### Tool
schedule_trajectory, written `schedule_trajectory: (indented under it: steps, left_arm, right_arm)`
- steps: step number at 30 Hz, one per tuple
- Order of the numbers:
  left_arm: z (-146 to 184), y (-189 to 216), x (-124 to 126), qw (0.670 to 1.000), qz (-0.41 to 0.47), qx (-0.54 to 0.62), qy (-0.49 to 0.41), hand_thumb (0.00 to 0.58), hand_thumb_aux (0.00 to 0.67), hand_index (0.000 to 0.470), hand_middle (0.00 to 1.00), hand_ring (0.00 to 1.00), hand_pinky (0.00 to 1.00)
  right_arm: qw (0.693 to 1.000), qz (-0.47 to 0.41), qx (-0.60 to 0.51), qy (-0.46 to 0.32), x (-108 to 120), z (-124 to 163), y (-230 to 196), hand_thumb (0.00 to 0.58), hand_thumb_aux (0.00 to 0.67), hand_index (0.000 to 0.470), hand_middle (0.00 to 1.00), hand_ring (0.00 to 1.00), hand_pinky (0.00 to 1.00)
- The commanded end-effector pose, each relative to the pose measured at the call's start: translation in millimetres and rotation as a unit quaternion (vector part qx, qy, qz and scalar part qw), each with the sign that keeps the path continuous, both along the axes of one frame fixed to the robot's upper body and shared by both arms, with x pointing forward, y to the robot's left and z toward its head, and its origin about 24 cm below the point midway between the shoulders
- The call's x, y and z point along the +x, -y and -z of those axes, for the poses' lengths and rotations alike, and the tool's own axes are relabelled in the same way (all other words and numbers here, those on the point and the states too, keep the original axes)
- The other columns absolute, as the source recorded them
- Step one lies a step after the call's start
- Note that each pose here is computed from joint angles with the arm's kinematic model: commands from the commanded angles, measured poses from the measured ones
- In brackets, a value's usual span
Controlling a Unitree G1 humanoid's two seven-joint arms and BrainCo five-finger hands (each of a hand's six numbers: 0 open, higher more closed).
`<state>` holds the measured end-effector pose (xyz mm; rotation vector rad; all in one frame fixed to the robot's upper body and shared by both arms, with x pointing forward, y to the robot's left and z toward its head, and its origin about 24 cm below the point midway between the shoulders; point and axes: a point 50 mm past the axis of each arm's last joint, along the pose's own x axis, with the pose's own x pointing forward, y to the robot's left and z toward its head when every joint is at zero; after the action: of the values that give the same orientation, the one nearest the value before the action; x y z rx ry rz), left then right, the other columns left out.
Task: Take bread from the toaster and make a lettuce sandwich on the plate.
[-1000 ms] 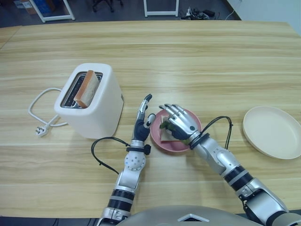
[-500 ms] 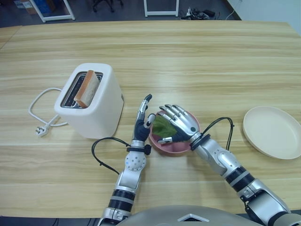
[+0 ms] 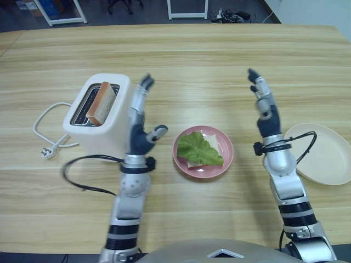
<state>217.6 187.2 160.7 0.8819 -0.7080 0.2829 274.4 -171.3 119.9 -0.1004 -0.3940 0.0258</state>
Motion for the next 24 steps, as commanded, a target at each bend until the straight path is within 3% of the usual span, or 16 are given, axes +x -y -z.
schedule_trajectory:
  steps: [1,5,11,12,13,14,15,16,18,19,24]
  left_arm:
    - [-12.7,-66.7,0.0,0.965,-0.233,0.12,-0.033,0.0,0.0,0.0,0.0,0.0,0.0]
    - [9.7,-86.0,3.5,0.939,-0.296,0.133,-0.11,0.0,0.0,0.0,0.0,0.0,0.0]
    - [28.8,-89.0,10.9,0.931,-0.294,0.095,-0.196,0.0,0.0,0.0,0.0,0.0,0.0]
    - [30.3,-87.4,11.2,0.931,-0.289,0.094,-0.204,0.183,0.116,0.081,0.0,0.0,0.0]
    - [32.2,-86.4,11.5,0.93,-0.284,0.092,-0.213,0.447,0.349,0.245,0.0,0.0,0.0]
    - [34.2,-86.1,11.8,0.929,-0.282,0.092,-0.221,0.478,0.389,0.273,0.0,0.0,0.0]
    - [37.4,-86.1,12.2,0.927,-0.278,0.096,-0.234,0.563,0.554,0.389,0.1,0.1,0.1]
    - [39.3,-86.0,12.2,0.926,-0.277,0.097,-0.239,0.58,0.67,0.47,0.32,0.32,0.32]
    - [40.9,-84.1,11.9,0.927,-0.268,0.097,-0.245,0.58,0.67,0.47,0.82,0.82,0.82]
    - [40.7,-83.1,11.8,0.928,-0.266,0.098,-0.243,0.58,0.67,0.47,1.0,1.0,1.0]
    - [30.5,-79.5,11.4,0.942,-0.261,0.074,-0.196,0.58,0.67,0.47,1.0,1.0,1.0]
  right_arm:
    - [0.991,0.02,0.106,-0.078,-1.7,26.6,20.6,0.0,0.0,0.0,0.0,0.0,0.0]
    - [0.991,0.014,0.104,-0.084,-1.5,27.6,19.8,0.0,0.0,0.0,0.0,0.0,0.0]
    - [0.994,0.004,0.068,-0.085,-1.2,27.3,15.4,0.0,0.0,0.0,0.0,0.0,0.0]
    - [0.994,0.003,0.065,-0.085,-1.2,27.4,15.4,0.0,0.0,0.0,0.0,0.0,0.0]
    - [0.994,0.004,0.063,-0.086,-1.4,27.6,15.8,0.0,0.0,0.0,0.0,0.0,0.0]
    - [0.994,0.005,0.063,-0.086,-1.7,27.9,16.3,0.0,0.0,0.0,0.0,0.0,0.0]
    - [0.994,0.005,0.063,-0.087,-2.0,28.1,16.6,0.0,0.0,0.0,0.0,0.0,0.0]
    - [0.994,0.006,0.063,-0.088,-2.2,28.4,16.7,0.0,0.0,0.0,0.0,0.0,0.0]
    - [0.994,0.005,0.062,-0.089,-2.0,29.1,16.5,0.0,0.0,0.0,0.0,0.0,0.0]
    - [0.994,0.005,0.062,-0.09,-1.9,29.5,16.6,0.0,0.0,0.0,0.0,0.0,0.0]
    - [0.994,0.005,0.061,-0.094,-2.0,30.6,16.4,0.0,0.0,0.0,0.0,0.0,0.0]
